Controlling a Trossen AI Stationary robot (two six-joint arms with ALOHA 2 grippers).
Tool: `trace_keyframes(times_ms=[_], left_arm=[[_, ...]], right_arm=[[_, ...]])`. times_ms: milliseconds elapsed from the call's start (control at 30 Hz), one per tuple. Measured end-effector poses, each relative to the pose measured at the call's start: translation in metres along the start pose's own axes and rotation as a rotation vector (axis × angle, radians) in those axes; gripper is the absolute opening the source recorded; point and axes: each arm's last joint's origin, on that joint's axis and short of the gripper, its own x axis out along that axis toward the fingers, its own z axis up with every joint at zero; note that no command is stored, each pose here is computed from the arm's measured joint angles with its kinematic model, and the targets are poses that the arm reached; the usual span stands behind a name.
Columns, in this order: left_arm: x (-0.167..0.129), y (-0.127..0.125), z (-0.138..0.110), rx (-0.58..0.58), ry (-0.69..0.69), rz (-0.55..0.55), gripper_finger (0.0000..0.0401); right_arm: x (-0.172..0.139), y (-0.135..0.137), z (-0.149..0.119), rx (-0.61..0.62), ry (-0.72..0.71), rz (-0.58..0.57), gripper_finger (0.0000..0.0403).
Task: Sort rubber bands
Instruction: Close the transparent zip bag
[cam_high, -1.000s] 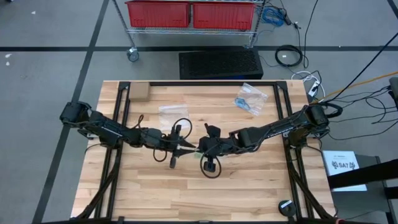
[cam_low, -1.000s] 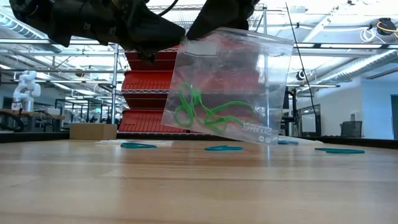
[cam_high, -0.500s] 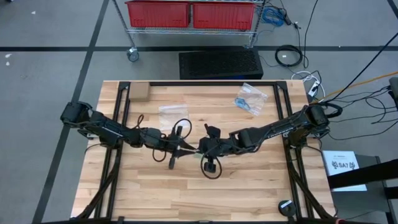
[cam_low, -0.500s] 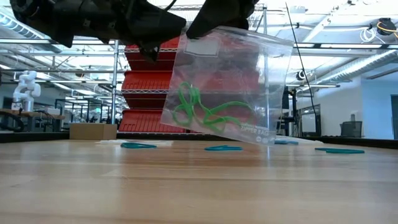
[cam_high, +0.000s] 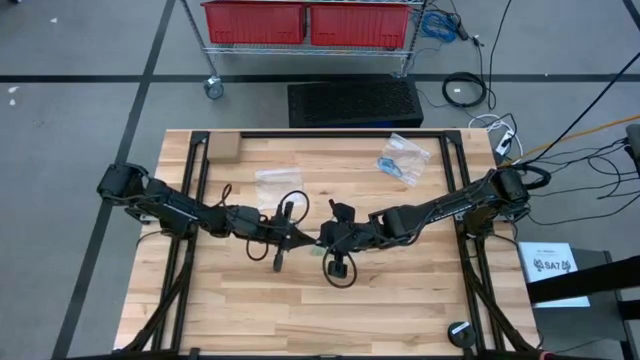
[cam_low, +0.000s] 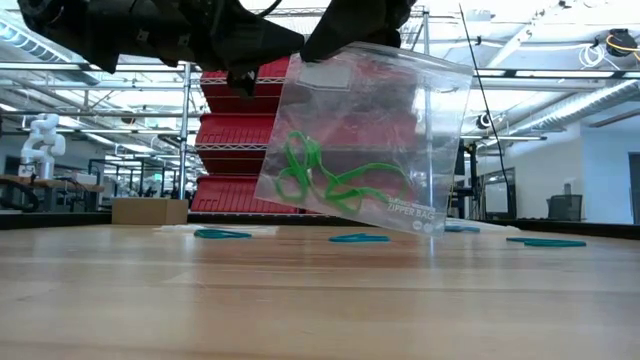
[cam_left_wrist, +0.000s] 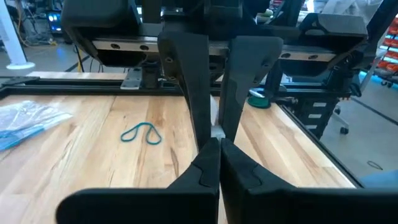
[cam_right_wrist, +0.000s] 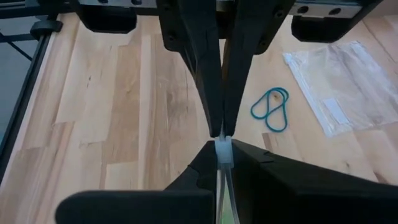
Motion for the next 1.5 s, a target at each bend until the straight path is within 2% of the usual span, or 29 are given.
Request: trace_keyframes(times_ms=[633, 867, 1167, 1500], left_arm=[[0.0, 0.001, -0.002, 0.044, 0.035, 0.043, 0.0], [-0.001, 0.002, -0.004, 0.046, 0.05, 0.054, 0.0], [-0.001, 0.002, -0.004, 0.046, 0.054, 0.063, 0.0], [-0.001, 0.002, -0.004, 0.046, 0.05, 0.063, 0.0]], right_arm=[[-0.002, -0.002, -0.006, 0.051, 0.069, -0.005, 0.001], [-0.016, -0.006, -0.007, 0.087, 0.111, -0.013, 0.0048], [-0.029, -0.008, -0.002, 0.105, 0.089, -0.006, 0.0099], [-0.023, -0.014, 0.001, 0.068, 0.08, 0.005, 0.009]])
